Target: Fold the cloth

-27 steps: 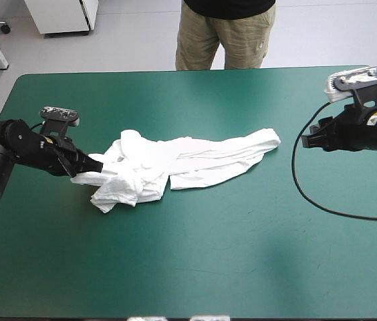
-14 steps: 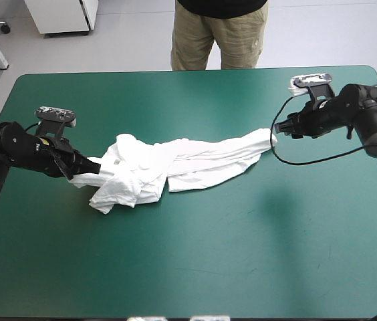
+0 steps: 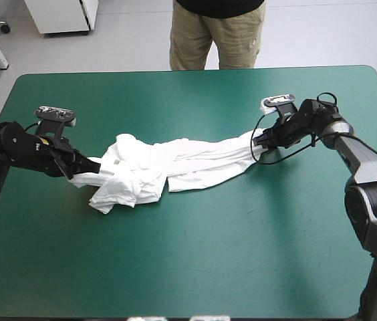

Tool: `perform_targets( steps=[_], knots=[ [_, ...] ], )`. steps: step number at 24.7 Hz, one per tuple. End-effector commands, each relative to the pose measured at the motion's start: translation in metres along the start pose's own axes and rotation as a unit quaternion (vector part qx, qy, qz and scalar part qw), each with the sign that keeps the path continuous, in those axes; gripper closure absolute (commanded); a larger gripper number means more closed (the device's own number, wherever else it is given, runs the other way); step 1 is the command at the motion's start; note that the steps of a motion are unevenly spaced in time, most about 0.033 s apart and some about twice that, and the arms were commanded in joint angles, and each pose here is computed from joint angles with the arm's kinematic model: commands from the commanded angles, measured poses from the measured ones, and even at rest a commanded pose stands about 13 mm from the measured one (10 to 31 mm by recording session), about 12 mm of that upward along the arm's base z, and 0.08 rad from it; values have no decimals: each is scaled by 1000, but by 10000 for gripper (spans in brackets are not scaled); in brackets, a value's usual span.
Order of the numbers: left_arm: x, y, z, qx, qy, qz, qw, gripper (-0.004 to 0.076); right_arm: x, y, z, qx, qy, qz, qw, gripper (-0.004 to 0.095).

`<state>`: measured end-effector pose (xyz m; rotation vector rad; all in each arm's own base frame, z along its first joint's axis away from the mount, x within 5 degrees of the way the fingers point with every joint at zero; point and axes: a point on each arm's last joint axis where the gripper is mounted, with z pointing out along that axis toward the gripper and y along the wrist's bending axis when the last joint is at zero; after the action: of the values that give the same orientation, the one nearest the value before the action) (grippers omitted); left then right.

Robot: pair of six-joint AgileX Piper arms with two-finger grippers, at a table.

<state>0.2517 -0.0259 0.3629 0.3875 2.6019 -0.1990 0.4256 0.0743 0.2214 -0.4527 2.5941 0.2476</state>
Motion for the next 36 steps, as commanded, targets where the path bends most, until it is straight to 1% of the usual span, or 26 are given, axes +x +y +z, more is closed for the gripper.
perform_targets(
  steps=[1,2,4,5,6,8,9,11,12,13,14,15,16,17,18,21,23,25,29,31,36],
  knots=[
    [-9,-4,-16,-4,-50,1,999,733,-18,1,-15,5,-50,-5,999,473],
    [-9,-4,-16,-4,-52,1,999,733,-18,1,-14,4,-50,-3,999,509],
    [-9,-4,-16,-4,-52,1,999,733,-18,1,-14,-2,-47,1,999,645],
    [-9,-4,-16,-5,-53,1,999,733,-17,4,-20,-12,-41,-7,999,930],
    [-9,-4,-16,-5,-53,1,999,733,-17,6,-25,-18,-39,-5,999,913],
    [-9,-4,-16,-5,-53,6,999,733,-17,16,-57,-34,-37,-3,999,909],
    [-8,-4,-19,-9,-59,8,998,733,-17,25,-88,-48,-51,0,998,909],
    [-8,-3,-25,-26,-67,16,997,733,-16,43,-149,-71,-104,-7,992,910],
    [-7,-1,-29,-41,-68,22,997,733,-12,51,-186,-74,-144,-18,987,913],
    [-6,1,-33,-56,-70,26,996,733,-6,57,-219,-69,-181,-25,981,922],
    [-6,3,-36,-73,-74,26,994,733,5,61,-266,-49,-245,-31,968,925],
    [-5,4,-39,-80,-75,27,994,733,10,62,-284,-38,-272,-31,961,925],
    [-5,3,-43,-86,-88,28,992,733,23,63,-319,-13,-323,-30,946,925],
    [-5,4,-45,-90,-95,29,991,733,34,63,-342,6,-358,-28,933,925],
    [-6,4,-50,-102,-114,25,988,733,49,65,-371,37,-399,-24,916,925],
    [-9,2,-69,-113,-165,19,980,733,76,72,-409,88,-449,-28,889,925],
    [-12,-4,-90,-109,-210,16,972,733,93,81,-428,109,-477,-38,872,925],
    [-16,-10,-114,-103,-250,17,963,733,106,92,-444,113,-504,-45,855,925],
    [-14,-24,-179,-117,-320,40,939,733,128,109,-472,124,-549,-61,824,925],
    [-10,-31,-208,-124,-346,53,929,733,136,117,-485,125,-558,-71,817,925],
    [11,-50,-276,-137,-409,72,899,733,151,137,-514,117,-564,-99,812,925]
  ],
)
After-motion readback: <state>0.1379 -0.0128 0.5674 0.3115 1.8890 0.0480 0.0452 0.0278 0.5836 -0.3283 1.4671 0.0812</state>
